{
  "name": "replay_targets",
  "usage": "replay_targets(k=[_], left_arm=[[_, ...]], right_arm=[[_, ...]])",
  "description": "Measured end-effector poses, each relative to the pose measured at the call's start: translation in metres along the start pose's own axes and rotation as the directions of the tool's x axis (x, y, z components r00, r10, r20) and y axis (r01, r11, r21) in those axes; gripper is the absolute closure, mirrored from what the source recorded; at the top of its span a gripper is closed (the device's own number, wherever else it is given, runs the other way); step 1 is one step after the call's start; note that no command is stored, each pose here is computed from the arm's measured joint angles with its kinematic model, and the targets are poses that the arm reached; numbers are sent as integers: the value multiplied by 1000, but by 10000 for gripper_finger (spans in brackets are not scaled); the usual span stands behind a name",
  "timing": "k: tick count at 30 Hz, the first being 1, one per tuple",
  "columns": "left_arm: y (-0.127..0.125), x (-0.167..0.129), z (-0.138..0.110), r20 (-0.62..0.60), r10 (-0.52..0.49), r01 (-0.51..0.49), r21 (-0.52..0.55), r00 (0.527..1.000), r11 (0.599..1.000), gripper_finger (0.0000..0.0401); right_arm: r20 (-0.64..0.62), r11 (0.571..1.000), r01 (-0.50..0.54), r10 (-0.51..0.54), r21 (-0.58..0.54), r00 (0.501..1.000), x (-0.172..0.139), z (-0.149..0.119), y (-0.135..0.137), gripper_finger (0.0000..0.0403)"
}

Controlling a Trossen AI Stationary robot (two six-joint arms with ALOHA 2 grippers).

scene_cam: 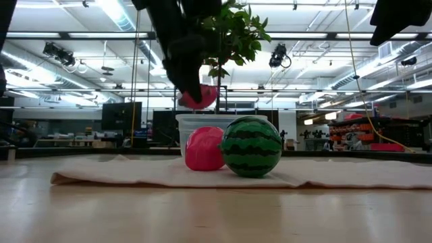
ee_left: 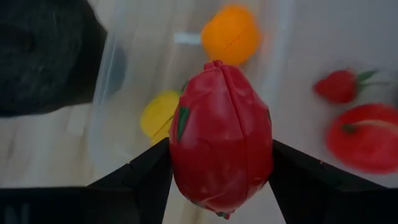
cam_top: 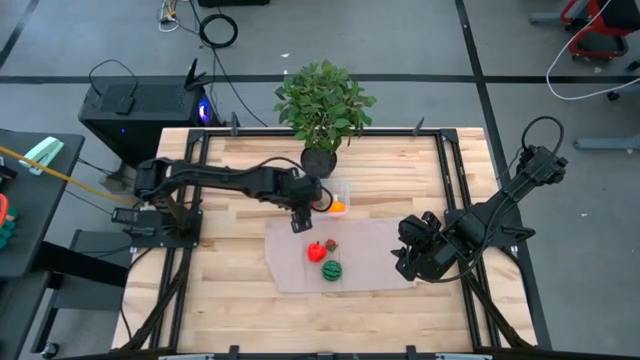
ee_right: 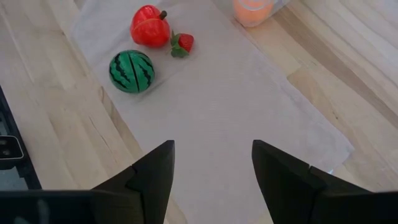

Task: Pick and placing Produce into tupperware
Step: Put the dragonfruit into the transparent bin

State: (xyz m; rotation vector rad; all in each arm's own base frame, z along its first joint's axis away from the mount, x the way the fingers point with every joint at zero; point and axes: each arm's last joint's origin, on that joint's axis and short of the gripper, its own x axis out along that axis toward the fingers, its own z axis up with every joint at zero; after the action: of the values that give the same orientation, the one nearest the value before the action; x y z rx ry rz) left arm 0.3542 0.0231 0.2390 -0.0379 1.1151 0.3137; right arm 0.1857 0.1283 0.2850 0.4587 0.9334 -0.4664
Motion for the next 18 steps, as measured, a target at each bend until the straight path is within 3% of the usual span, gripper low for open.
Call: replay_targets(k=[11,18], left_arm=[[-1,10,2,11,50,-51,120,999,991,156],[-1,9,8,75,49,-58,116,996,992,161]], right_arm=[[4,1000,1,-1,14,1000,0,0,0,182],[4,1000,1,-1,16,1000,0,0,0,182]])
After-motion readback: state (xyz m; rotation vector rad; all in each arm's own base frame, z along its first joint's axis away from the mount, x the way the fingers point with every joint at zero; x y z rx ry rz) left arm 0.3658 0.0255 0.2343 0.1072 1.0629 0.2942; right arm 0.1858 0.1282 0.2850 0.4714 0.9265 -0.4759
